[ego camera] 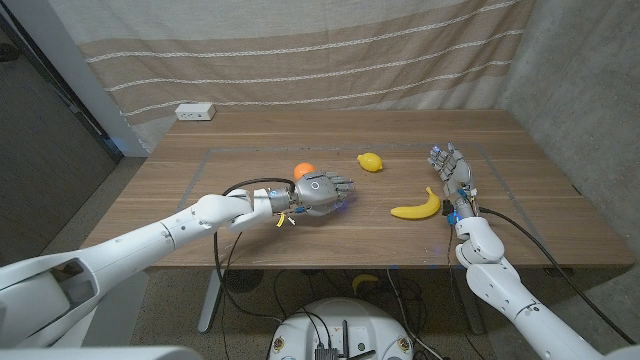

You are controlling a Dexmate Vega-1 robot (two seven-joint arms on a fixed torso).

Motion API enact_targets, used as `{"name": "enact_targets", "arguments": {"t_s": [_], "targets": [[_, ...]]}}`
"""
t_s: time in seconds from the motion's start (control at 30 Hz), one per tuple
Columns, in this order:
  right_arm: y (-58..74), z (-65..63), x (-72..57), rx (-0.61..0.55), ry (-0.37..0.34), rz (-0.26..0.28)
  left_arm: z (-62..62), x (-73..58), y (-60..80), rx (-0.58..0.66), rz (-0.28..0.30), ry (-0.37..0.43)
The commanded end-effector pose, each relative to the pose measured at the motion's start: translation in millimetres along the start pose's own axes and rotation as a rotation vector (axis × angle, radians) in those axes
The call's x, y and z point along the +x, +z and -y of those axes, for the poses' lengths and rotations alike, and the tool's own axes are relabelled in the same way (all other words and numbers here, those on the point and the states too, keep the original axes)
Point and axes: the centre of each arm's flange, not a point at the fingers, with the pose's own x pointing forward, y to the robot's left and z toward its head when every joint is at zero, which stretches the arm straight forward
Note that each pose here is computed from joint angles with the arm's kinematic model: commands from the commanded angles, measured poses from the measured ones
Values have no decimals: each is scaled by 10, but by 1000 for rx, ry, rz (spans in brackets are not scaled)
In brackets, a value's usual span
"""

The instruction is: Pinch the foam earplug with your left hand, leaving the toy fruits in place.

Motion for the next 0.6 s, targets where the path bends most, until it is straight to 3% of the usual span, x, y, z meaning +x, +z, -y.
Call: {"name": "enact_targets", "arguments": {"t_s": [0.03,0.3,0.37,0.6], "targets": [[11,10,-3,-2,1,5,-167,46,-118,-55,-98,105],[13,12,11,-1,6,6,-224,61,-170,-127,-149,140],[14,9,15,-1,7,7,-235,58,-191,-168,-211,148],[20,3,24,-3,8,9,-289,94,-252,-294,-246,191]]}}
